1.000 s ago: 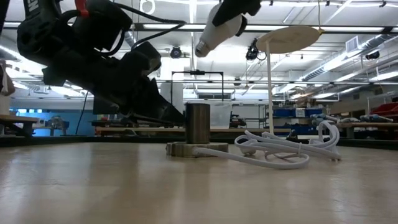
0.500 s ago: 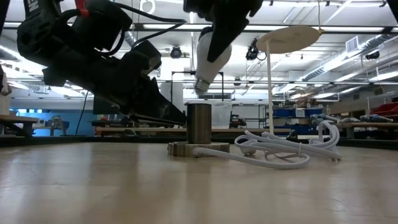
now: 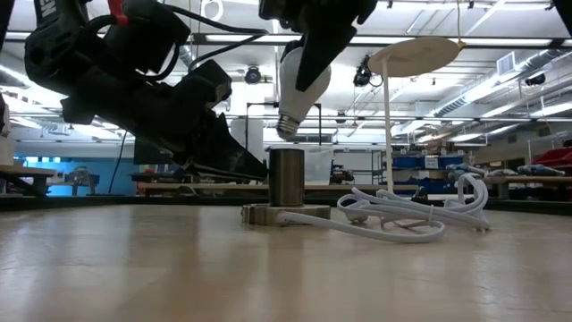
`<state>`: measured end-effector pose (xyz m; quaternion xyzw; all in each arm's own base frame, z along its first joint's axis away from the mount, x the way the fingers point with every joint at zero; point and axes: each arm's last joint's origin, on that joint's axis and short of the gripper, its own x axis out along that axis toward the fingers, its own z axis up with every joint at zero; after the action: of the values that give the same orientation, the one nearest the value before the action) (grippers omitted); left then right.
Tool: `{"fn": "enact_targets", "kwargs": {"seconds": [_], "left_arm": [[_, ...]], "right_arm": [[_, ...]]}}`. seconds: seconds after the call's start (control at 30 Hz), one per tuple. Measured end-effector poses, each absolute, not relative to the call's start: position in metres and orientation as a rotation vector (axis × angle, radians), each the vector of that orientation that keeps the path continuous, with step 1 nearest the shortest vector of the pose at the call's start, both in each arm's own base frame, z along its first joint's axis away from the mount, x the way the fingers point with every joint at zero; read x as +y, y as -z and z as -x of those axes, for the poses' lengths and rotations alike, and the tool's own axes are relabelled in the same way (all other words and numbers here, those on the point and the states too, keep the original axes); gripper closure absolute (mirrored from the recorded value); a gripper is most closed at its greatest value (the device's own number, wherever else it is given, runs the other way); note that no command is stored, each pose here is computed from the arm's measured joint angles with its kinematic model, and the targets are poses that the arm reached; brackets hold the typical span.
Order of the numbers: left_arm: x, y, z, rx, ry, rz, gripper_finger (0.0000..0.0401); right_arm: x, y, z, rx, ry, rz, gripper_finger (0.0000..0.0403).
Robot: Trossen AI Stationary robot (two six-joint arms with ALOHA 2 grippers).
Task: Screw lightbulb
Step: Insert the white lightbulb into the golden lamp
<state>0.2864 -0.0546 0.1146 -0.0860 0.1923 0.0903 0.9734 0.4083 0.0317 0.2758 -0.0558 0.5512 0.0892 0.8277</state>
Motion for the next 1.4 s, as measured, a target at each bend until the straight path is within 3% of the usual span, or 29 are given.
{"fn": "enact_targets", "kwargs": {"seconds": [0.43,0.87,1.4], "left_arm": [[-0.055,-0.115,-0.286,0.388,-0.184,0.182,0.0332],[-0.055,-0.116,-0.288,0.374,-0.174,0.204,0.0333],[-0.056,-0.117,-0.289,0.385,-0.163,0.2,0.0366]], "right_arm": [[0.033,-0.244,-0.42,1.251,-0.221,0.112,0.0124],[0.03,-0.244,-0.422,1.233,-0.257,0.096,0.012],[0.031,-0.246,-0.427,1.177,-0.22,0.187,0.0081]]}}
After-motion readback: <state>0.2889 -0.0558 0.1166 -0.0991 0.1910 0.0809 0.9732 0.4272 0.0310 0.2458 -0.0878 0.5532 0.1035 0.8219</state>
